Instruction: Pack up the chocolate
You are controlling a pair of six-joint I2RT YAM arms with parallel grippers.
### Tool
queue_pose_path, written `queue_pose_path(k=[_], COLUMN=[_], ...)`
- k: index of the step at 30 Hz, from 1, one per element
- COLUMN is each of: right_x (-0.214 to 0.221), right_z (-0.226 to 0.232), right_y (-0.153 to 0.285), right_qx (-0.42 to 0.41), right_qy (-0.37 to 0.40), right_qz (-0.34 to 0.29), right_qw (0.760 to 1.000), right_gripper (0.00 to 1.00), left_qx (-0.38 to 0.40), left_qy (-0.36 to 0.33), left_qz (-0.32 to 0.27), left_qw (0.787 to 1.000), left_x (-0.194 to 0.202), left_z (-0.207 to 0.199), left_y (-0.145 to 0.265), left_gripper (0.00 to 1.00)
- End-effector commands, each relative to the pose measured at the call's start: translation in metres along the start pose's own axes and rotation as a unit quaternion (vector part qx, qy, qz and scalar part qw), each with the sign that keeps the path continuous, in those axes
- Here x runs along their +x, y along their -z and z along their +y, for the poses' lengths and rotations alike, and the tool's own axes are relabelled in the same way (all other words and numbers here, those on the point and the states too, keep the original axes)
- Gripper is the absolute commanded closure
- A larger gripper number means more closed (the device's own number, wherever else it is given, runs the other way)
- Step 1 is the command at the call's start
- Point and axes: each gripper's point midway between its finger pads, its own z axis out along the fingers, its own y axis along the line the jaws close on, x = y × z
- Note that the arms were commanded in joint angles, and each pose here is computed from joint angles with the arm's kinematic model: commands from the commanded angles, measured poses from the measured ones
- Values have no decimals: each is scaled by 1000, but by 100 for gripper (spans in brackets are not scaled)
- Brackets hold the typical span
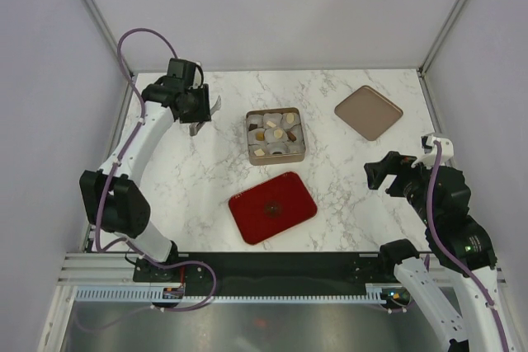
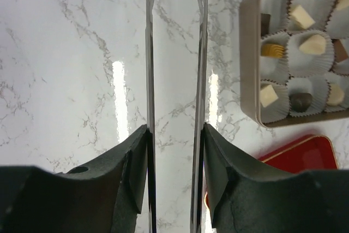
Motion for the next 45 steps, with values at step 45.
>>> queue_pose_path(k=[45], right_x=[-4], right_z=[1], right_y=[-2], right_qx=[-3], right_qy=[4], right_qz=[-12], right_qw=[1000], right_gripper=[5], left_qx=[-68], left_qy=[54], left_qz=[124], left_qw=[988], left_x=[103], left_z=[45], left_y=[-118], left_gripper=[25])
